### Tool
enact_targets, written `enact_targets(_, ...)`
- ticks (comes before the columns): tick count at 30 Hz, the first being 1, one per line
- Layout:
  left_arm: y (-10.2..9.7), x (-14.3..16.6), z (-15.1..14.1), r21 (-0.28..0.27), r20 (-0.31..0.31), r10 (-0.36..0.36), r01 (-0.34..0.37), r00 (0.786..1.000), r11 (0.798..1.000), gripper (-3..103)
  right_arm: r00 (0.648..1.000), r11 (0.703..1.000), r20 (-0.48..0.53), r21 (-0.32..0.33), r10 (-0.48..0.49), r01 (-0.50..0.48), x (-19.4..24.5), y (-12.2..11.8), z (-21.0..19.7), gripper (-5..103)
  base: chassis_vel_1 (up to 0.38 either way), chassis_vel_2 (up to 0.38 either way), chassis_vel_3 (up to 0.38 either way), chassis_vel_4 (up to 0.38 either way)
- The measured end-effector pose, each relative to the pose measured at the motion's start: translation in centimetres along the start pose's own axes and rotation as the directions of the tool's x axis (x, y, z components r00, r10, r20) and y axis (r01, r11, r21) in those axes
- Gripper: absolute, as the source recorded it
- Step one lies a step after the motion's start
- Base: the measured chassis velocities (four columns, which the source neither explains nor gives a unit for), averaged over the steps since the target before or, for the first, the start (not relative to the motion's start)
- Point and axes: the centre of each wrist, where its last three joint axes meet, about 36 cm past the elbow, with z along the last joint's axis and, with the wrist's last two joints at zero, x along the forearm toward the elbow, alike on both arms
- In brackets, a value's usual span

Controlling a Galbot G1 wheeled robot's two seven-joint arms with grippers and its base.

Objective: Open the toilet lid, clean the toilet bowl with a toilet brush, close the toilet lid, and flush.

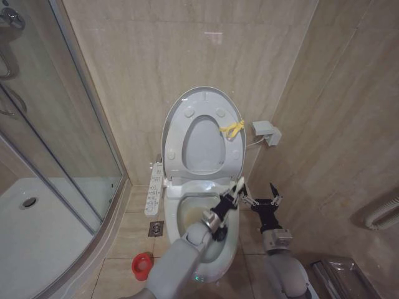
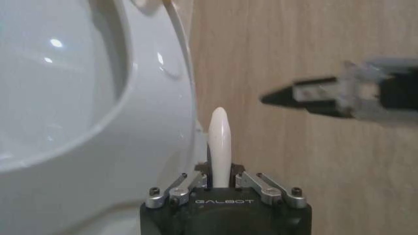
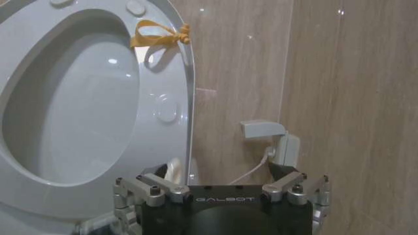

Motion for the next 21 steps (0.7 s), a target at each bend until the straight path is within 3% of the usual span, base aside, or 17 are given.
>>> enact_targets(3, 0.3, 0.5, 0.6, 0.000, -0.019, -0.013, 0.013, 1.000, 1.000, 19, 1.000, 1.000, 0.000, 0.000, 0.000, 0.000, 0.0, 0.0, 0.0, 100, 0.000, 0.000, 0.000, 0.000)
enact_targets(5, -0.4, 2.1, 2.1, 0.003, -0.061, -0.007, 0.007, 0.998, 1.000, 19, 1.000, 1.000, 0.000, 0.000, 0.000, 0.000, 0.0, 0.0, 0.0, 100, 0.000, 0.000, 0.000, 0.000)
enact_targets(9, -1.2, 4.0, 2.5, 0.006, -0.069, -0.008, 0.009, 0.998, 1.000, 19, 1.000, 1.000, 0.000, 0.000, 0.000, 0.000, 0.0, 0.0, 0.0, 100, 0.000, 0.000, 0.000, 0.000)
enact_targets(16, 0.4, 8.1, 2.5, -0.050, -0.082, -0.048, 0.044, 0.995, 0.998, 19, 1.000, 1.000, 0.000, 0.000, 0.000, 0.000, 0.0, 0.0, 0.0, 100, 0.000, 0.000, 0.000, 0.000)
enact_targets(18, 1.0, 11.0, 2.1, -0.076, -0.086, -0.072, 0.065, 0.994, 0.995, 19, 1.000, 1.000, 0.000, 0.000, 0.000, 0.000, 0.0, 0.0, 0.0, 100, 0.000, 0.000, 0.000, 0.000)
enact_targets(21, 1.1, 12.7, 1.6, -0.089, -0.084, -0.084, 0.076, 0.993, 0.993, 19, 1.000, 1.000, 0.000, 0.000, 0.000, 0.000, 0.0, 0.0, 0.0, 100, 0.000, 0.000, 0.000, 0.000)
